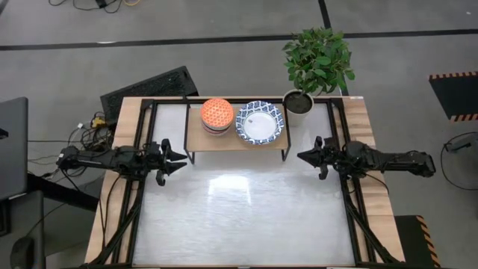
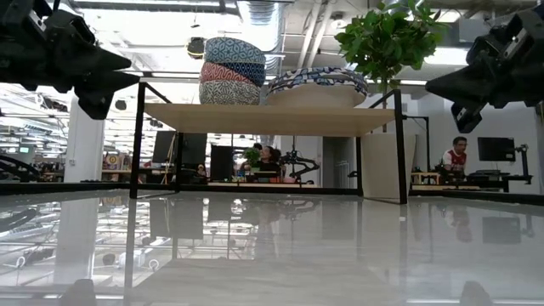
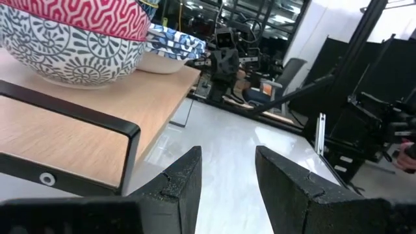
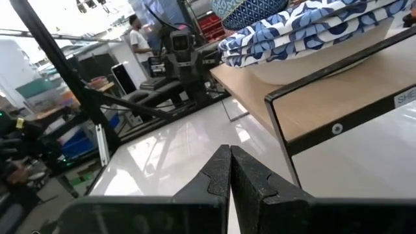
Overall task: Place and stack bowls onto a shelf
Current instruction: Return to Home Position
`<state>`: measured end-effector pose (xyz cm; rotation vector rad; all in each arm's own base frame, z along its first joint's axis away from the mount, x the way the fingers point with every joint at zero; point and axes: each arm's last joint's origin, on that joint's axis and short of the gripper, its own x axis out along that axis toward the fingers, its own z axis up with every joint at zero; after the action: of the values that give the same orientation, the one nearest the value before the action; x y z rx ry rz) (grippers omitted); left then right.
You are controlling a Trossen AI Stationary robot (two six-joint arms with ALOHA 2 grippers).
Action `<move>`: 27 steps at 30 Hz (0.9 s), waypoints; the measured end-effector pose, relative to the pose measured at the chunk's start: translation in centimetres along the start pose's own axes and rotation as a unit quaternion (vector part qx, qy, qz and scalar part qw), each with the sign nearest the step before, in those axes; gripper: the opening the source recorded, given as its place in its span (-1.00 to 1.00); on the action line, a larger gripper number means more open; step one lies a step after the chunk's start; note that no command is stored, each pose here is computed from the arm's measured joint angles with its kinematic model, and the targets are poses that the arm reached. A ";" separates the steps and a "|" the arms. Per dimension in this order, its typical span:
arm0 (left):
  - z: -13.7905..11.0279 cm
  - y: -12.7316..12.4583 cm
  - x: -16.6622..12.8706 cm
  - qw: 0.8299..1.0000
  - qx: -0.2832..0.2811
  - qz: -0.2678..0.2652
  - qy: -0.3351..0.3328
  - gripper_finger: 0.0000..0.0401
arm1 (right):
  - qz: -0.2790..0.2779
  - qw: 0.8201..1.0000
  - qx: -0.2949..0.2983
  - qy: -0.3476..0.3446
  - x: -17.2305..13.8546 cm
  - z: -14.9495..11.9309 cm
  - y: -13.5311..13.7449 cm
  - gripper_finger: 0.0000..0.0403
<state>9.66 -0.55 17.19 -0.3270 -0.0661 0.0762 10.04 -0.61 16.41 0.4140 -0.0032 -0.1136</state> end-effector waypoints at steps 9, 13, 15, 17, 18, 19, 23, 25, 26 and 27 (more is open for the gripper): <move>0.0 0.0 0.0 1.000 -0.009 -0.005 0.002 -0.36 | -0.001 1.000 -0.002 0.000 0.0 0.0 0.0 -0.84; 0.0 0.0 0.0 1.000 -0.010 -0.005 0.002 -0.36 | -0.001 1.000 -0.002 -0.001 0.0 0.0 0.0 -0.84; 0.0 0.0 0.0 1.000 -0.010 -0.005 0.002 -0.36 | -0.001 1.000 -0.002 -0.001 0.0 0.0 0.0 -0.84; 0.0 0.0 0.0 1.000 -0.010 -0.005 0.002 -0.36 | -0.001 1.000 -0.002 -0.001 0.0 0.0 0.0 -0.84; 0.0 0.0 0.0 1.000 -0.011 -0.005 0.002 -0.36 | -0.001 1.000 -0.002 -0.001 0.0 0.0 0.0 -0.84; 0.0 0.0 0.0 1.000 -0.011 -0.005 0.002 -0.36 | -0.001 1.000 -0.002 -0.001 0.0 0.0 0.0 -0.84; 0.0 0.0 0.0 1.000 -0.011 -0.005 0.002 -0.36 | -0.001 1.000 -0.002 -0.001 0.0 0.0 0.0 -0.84; 0.0 0.0 0.0 1.000 -0.011 -0.005 0.002 -0.36 | -0.001 1.000 -0.002 -0.001 0.0 0.0 0.0 -0.84; 0.0 0.0 0.0 1.000 -0.011 -0.005 0.002 -0.36 | -0.001 1.000 -0.002 -0.001 0.0 0.0 0.0 -0.84; 0.0 0.0 0.0 1.000 -0.011 -0.005 0.002 -0.36 | -0.001 1.000 -0.002 -0.001 0.0 0.0 0.0 -0.84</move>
<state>9.67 -0.58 17.18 -0.3488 -0.0647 0.0643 10.05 -0.62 16.39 0.4099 -0.0045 -0.1168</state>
